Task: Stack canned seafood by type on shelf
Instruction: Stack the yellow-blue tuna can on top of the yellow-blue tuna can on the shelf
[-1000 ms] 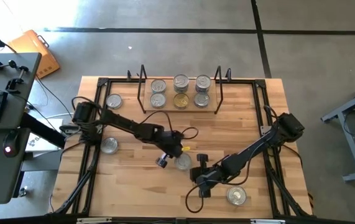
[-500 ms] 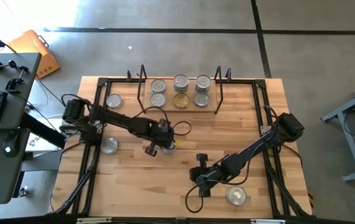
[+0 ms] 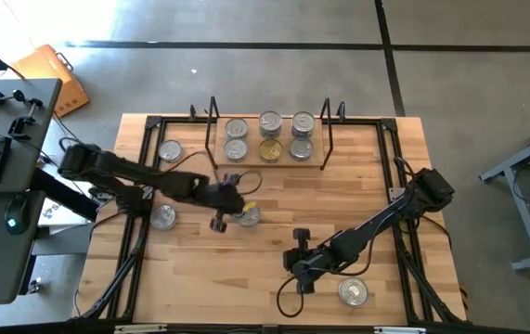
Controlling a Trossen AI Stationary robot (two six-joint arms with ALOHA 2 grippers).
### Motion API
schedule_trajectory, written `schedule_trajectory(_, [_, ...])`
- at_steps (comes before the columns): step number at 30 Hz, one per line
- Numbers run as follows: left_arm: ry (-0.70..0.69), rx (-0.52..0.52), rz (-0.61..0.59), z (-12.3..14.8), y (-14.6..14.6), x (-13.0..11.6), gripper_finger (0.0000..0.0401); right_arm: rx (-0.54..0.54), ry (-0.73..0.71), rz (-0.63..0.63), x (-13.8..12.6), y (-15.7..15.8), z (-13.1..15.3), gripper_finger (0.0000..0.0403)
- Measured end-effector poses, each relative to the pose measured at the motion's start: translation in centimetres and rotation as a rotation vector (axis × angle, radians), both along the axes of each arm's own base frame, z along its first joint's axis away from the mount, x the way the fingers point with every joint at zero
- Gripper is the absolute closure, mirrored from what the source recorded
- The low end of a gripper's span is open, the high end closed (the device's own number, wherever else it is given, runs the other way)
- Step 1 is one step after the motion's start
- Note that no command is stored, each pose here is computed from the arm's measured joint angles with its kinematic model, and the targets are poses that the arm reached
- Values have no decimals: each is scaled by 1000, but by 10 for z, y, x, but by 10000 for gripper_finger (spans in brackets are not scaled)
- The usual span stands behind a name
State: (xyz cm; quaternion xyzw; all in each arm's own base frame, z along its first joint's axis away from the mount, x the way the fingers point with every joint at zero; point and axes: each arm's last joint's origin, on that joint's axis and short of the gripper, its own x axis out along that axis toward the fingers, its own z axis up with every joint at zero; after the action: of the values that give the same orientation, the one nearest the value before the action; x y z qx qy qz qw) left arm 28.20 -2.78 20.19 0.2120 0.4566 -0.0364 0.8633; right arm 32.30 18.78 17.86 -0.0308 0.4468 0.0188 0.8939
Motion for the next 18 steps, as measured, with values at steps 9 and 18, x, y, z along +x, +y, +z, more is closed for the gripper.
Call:
schedule_trajectory(9, [-222,-177,-86,-49,-40,-14,364,-35,-19,25,1,0,1,399])
schedule_trajectory(18, [-228,-80,-33,-71,-44,-5,247,-34,-24,29,1,0,1,399])
